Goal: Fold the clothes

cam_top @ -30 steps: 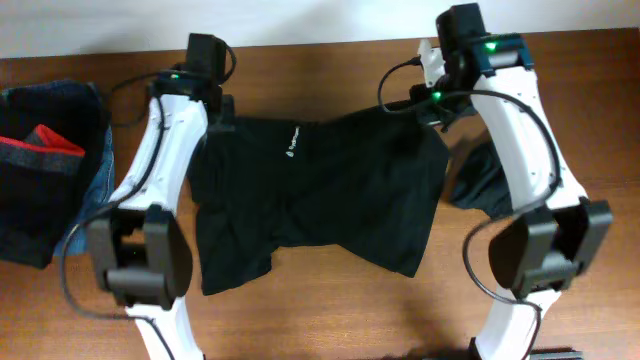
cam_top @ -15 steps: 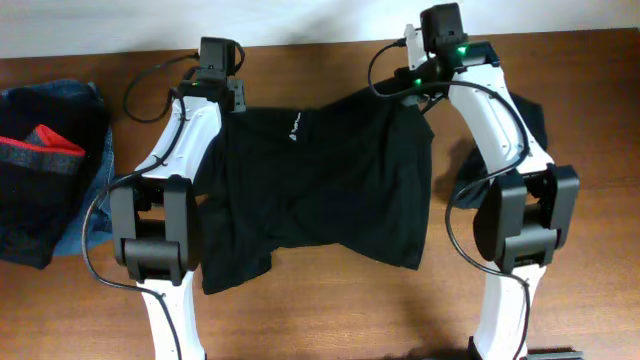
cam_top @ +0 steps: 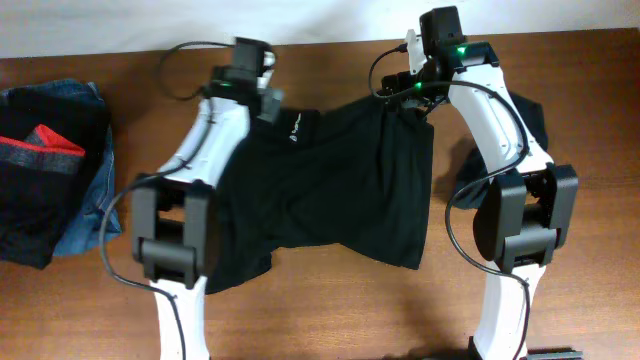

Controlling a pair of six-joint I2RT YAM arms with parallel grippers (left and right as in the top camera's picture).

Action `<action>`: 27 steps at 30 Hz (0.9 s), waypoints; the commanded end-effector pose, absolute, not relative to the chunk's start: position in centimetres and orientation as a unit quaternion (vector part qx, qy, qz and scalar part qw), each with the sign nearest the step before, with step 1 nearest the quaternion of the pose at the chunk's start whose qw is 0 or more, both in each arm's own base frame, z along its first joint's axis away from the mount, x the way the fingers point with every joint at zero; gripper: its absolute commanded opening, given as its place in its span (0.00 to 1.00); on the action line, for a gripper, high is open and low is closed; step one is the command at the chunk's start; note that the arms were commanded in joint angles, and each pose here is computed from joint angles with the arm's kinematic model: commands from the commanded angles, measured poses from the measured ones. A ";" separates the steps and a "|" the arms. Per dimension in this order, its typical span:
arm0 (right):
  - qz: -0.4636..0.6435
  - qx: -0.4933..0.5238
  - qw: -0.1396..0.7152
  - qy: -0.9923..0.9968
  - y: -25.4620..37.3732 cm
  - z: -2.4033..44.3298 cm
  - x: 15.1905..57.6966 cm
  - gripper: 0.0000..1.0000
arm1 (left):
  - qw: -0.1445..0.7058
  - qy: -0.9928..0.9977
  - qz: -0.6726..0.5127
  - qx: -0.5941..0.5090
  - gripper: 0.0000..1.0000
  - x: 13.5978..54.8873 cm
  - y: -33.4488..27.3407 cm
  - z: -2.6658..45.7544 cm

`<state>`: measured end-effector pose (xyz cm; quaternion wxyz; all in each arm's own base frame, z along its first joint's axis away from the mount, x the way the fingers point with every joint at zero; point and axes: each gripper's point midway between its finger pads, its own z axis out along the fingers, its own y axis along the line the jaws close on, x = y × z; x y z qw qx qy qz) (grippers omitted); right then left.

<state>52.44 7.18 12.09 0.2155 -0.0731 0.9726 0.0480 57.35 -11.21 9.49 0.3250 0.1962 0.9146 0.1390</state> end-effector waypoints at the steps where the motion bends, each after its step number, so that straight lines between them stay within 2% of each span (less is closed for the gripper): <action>1: 0.048 -0.060 0.213 0.974 6.6 12.1 52.4 0.99 | 0.331 0.886 0.147 0.290 0.94 56.8 -16.2 10.0; 2: 0.048 -0.059 0.213 0.974 6.5 12.2 52.4 0.99 | 0.332 0.883 0.143 0.299 0.90 56.5 -17.4 10.0; 4: 0.047 -0.058 0.213 0.974 6.4 12.2 52.4 0.99 | 0.334 0.879 0.130 0.315 0.89 55.9 -19.2 9.9; 5: 0.047 -0.058 0.213 0.974 6.4 12.1 52.4 0.99 | 0.333 0.873 0.119 0.337 0.82 55.5 -20.3 9.8; 9: 0.047 -0.058 0.213 0.974 6.4 12.1 52.4 0.99 | 0.327 0.858 0.089 0.386 0.74 55.0 -22.1 9.0; 16: 0.047 -0.058 0.214 0.974 6.4 12.2 52.5 0.99 | 0.298 0.865 0.068 0.399 0.72 54.1 -22.5 6.4; 17: 0.048 -0.058 0.215 0.974 6.4 12.2 52.5 0.99 | 0.292 0.866 0.064 0.401 0.70 53.8 -22.5 6.2; 18: 0.048 -0.058 0.215 0.974 6.4 12.2 52.5 0.99 | 0.286 0.867 0.063 0.403 0.66 53.6 -22.5 6.0; 20: 0.047 -0.058 0.215 0.974 6.4 12.2 52.5 0.98 | 0.269 0.871 0.063 0.406 0.47 52.9 -22.2 5.5; 21: 0.048 -0.058 0.215 0.974 6.4 12.2 52.5 0.99 | 0.260 0.873 0.063 0.407 0.41 52.5 -22.0 5.2; 24: 0.048 -0.058 0.215 0.974 6.4 12.2 52.5 0.99 | 0.252 0.875 0.063 0.409 0.39 52.5 -22.0 4.3; 26: 0.048 -0.058 0.215 0.974 6.4 12.2 52.5 0.99 | 0.244 0.876 0.062 0.411 0.27 52.3 -22.0 3.4; 27: 0.048 -0.058 0.216 0.974 6.4 12.2 52.5 0.99 | 0.242 0.877 0.062 0.411 0.25 52.2 -22.0 3.2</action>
